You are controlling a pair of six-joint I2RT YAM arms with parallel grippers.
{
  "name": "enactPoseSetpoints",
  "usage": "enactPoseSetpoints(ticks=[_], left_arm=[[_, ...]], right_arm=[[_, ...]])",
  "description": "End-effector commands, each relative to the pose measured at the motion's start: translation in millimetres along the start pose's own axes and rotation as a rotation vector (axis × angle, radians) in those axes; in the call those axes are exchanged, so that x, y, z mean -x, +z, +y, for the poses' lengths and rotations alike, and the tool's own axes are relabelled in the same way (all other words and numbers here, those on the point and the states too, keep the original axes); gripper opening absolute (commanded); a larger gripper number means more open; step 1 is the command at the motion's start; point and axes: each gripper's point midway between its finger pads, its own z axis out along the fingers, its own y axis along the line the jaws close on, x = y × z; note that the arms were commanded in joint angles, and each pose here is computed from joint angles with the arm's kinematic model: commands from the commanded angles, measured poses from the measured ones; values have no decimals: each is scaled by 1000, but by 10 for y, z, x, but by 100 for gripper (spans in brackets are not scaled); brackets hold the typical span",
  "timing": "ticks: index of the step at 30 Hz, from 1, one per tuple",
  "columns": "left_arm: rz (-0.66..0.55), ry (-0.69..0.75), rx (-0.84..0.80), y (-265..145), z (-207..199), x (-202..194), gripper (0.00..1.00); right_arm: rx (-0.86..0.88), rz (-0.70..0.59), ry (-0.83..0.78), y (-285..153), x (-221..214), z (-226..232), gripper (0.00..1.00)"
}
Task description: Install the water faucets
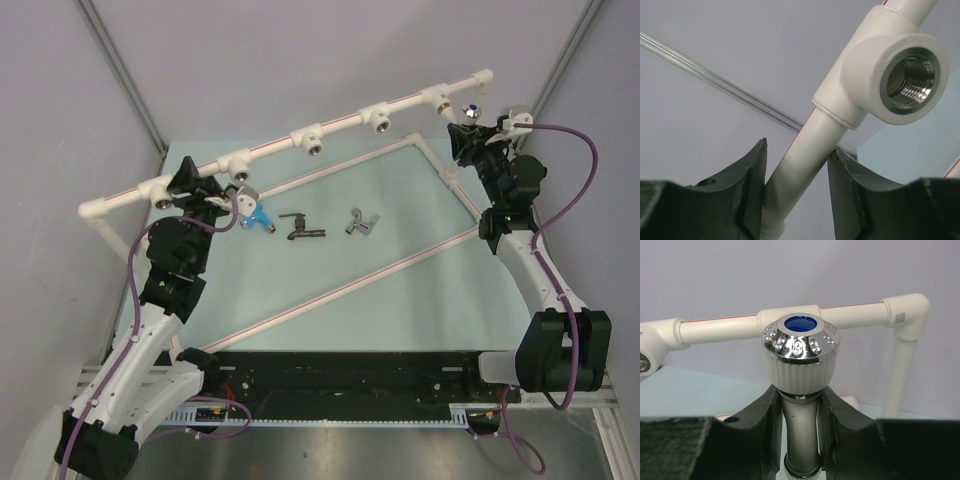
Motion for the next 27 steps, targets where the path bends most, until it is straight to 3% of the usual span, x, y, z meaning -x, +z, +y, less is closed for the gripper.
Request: enactPoseSetpoints(ticks=[1,27], left_arm=[[4,-258,30,-76,-55,-18,0],[-7,-263,34,-97,-30,1,0]], right_arm=[[-7,-50,127,101,199,70,0],[32,39,766,208,15,248,0]])
